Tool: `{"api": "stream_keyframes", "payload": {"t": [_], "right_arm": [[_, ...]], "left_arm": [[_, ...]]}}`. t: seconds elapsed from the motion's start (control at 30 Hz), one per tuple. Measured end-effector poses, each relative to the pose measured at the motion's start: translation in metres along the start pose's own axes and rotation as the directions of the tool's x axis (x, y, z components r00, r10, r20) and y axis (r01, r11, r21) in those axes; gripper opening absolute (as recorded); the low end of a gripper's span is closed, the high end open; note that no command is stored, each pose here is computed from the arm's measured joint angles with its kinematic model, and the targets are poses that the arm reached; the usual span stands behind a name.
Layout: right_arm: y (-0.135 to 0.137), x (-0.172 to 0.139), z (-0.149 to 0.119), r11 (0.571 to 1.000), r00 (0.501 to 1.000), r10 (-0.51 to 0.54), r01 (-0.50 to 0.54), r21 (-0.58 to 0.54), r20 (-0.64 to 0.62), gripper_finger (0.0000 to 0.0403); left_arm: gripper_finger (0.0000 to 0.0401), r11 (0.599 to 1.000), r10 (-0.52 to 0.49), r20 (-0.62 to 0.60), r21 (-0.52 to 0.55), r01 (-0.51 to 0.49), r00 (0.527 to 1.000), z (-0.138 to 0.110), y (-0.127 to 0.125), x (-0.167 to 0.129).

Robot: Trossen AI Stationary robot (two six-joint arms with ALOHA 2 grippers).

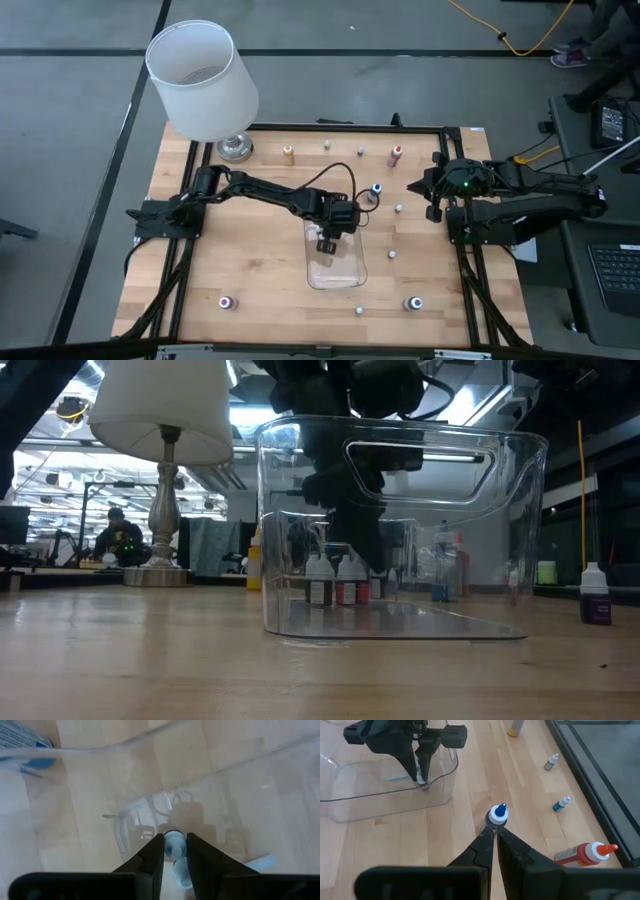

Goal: Pick & Place food coloring
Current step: Put the left small brown food coloring bottle into the transparent container, then put the small red food coloring bottle into the transparent container

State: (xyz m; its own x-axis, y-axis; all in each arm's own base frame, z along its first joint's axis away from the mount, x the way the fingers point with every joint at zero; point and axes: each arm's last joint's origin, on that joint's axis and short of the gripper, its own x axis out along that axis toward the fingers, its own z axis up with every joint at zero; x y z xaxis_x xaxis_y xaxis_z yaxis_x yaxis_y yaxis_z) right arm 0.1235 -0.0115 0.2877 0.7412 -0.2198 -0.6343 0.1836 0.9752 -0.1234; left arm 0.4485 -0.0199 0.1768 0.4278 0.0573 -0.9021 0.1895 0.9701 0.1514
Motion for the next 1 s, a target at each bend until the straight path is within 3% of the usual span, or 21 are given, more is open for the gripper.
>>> {"api": "stream_keyframes", "payload": {"t": [0.53, 0.83, 1.0], "right_arm": [[0.000, 0.000, 0.000, 1.000, 1.000, 0.000, 0.000, -0.001, 0.000, 0.0028], [0.000, 0.000, 0.000, 1.000, 1.000, 0.000, 0.000, 0.000, 0.000, 0.0028], [0.000, 0.000, 0.000, 1.000, 1.000, 0.000, 0.000, 0.004, 0.000, 0.0028]], "left_arm": [[0.0132, 1.000, 0.021, 0.012, 0.003, -0.021, 1.000, 0.005, 0.001, -0.007], [0.0148, 0.986, 0.163, 0.151, -0.005, -0.164, 0.975, 0.031, 0.005, -0.075], [0.0144, 0.987, 0.161, 0.260, -0.025, -0.160, 0.952, 0.034, -0.003, -0.128]]}}
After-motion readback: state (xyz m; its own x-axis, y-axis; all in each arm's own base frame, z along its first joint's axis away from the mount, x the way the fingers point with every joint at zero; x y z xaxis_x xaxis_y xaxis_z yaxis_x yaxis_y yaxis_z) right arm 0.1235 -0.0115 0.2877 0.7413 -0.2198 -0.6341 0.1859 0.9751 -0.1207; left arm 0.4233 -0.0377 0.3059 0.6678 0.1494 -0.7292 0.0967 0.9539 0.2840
